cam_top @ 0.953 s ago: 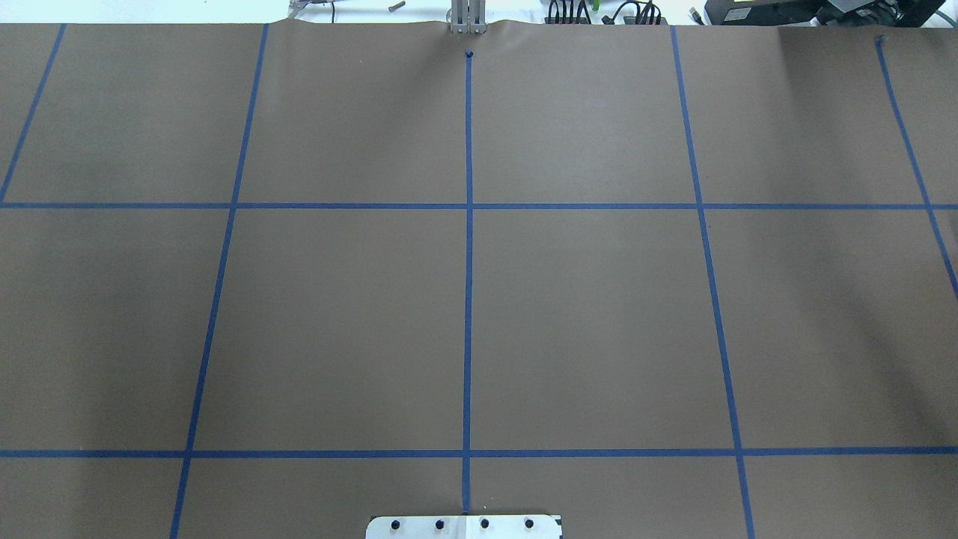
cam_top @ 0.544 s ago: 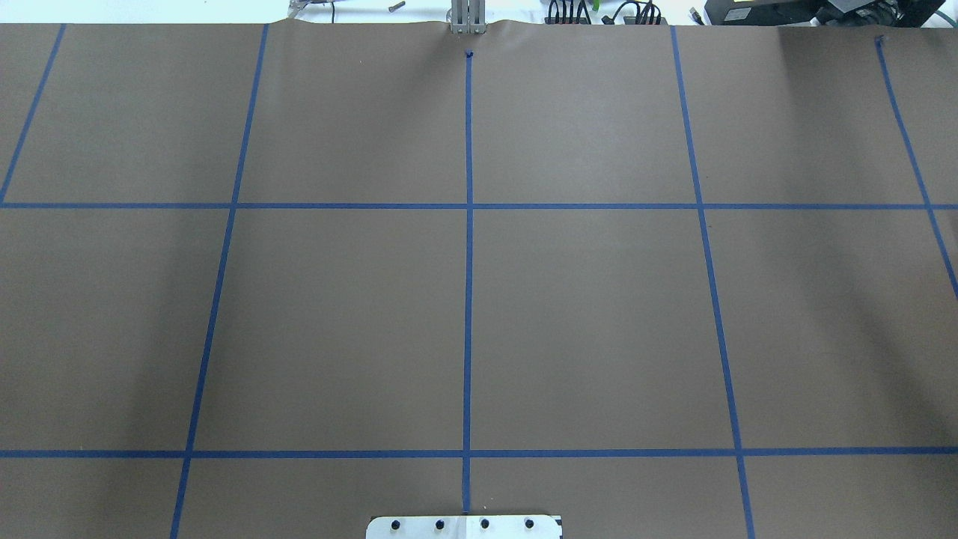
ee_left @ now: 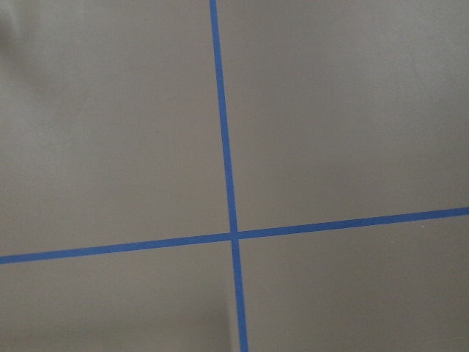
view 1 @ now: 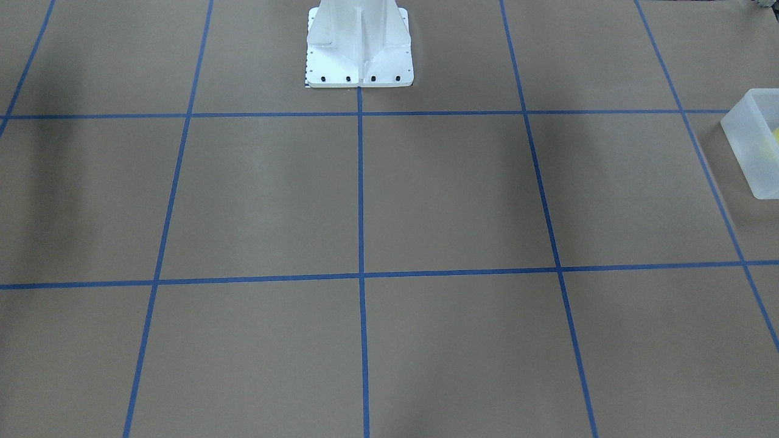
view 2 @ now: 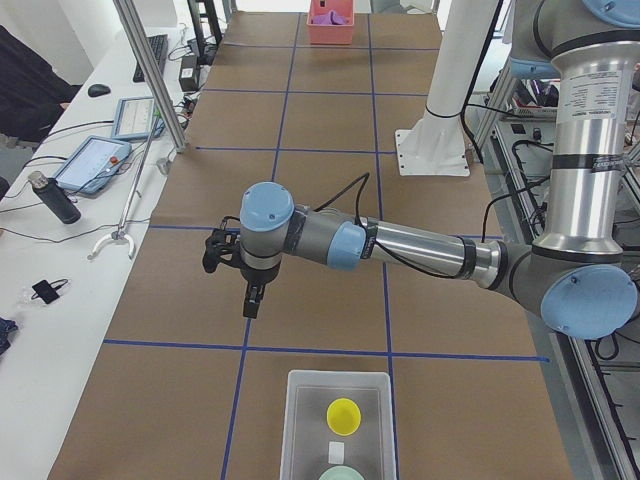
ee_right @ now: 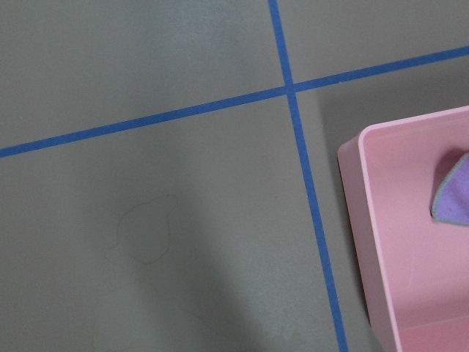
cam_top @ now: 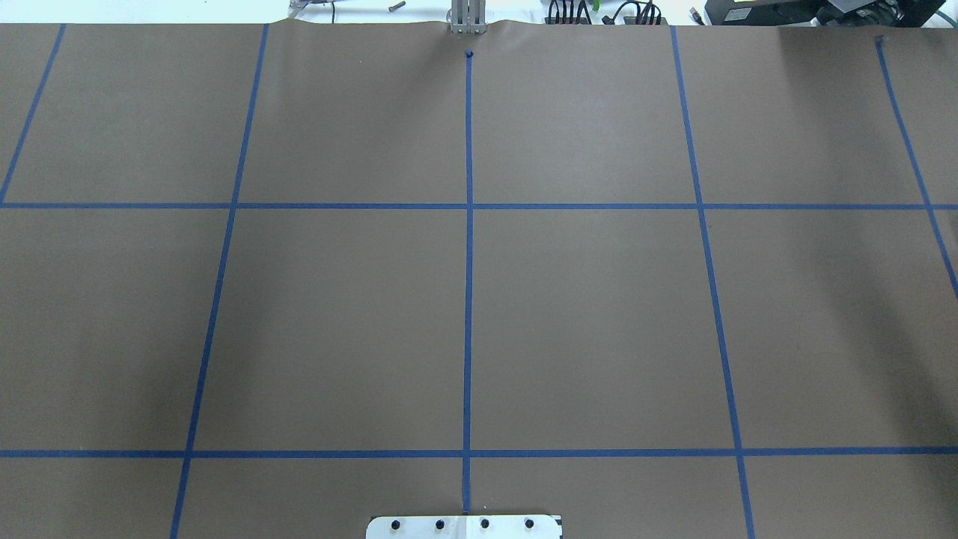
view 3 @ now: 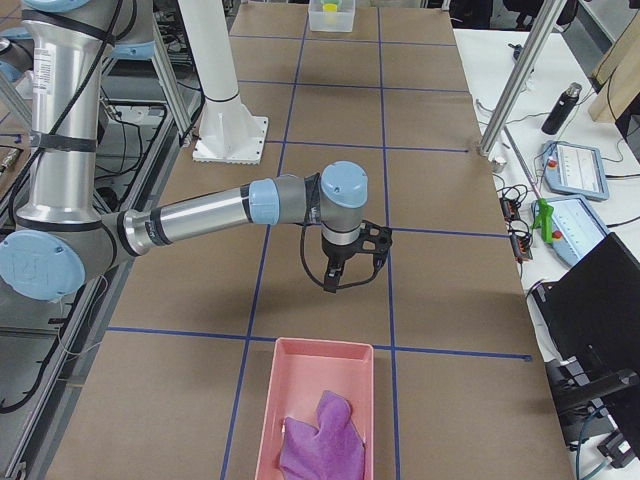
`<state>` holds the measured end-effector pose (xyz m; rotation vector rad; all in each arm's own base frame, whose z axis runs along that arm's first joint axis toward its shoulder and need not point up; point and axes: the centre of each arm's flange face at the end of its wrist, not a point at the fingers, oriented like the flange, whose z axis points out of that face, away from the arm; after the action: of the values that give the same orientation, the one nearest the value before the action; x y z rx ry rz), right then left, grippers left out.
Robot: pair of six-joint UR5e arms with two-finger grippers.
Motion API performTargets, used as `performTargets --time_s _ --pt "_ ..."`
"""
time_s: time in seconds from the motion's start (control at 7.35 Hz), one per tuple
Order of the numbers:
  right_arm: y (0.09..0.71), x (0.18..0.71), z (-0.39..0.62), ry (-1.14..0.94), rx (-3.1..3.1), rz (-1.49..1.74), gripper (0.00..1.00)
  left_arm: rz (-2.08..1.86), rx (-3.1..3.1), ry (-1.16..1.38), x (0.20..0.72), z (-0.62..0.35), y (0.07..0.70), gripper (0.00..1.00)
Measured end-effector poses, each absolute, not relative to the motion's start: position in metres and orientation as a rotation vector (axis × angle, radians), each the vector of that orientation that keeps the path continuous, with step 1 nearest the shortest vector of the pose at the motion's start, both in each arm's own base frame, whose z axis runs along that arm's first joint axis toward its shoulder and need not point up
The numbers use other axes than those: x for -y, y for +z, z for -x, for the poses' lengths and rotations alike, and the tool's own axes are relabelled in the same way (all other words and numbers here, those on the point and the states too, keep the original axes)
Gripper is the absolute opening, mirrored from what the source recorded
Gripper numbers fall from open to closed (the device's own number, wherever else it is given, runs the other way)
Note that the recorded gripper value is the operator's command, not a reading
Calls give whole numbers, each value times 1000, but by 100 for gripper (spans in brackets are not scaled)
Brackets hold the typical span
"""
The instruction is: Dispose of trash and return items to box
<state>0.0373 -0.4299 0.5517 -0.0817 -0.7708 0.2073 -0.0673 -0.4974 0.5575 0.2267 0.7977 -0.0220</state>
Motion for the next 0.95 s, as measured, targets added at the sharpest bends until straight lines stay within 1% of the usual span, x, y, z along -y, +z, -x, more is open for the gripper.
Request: performTargets --time_s 0.41,0.95 --pt "599 427 -67 171 770 90 100 -182 -799 -46 496 65 582 99" --pt "614 430 -80 202 768 98 100 -142 -761 -70 493 67 606 99"
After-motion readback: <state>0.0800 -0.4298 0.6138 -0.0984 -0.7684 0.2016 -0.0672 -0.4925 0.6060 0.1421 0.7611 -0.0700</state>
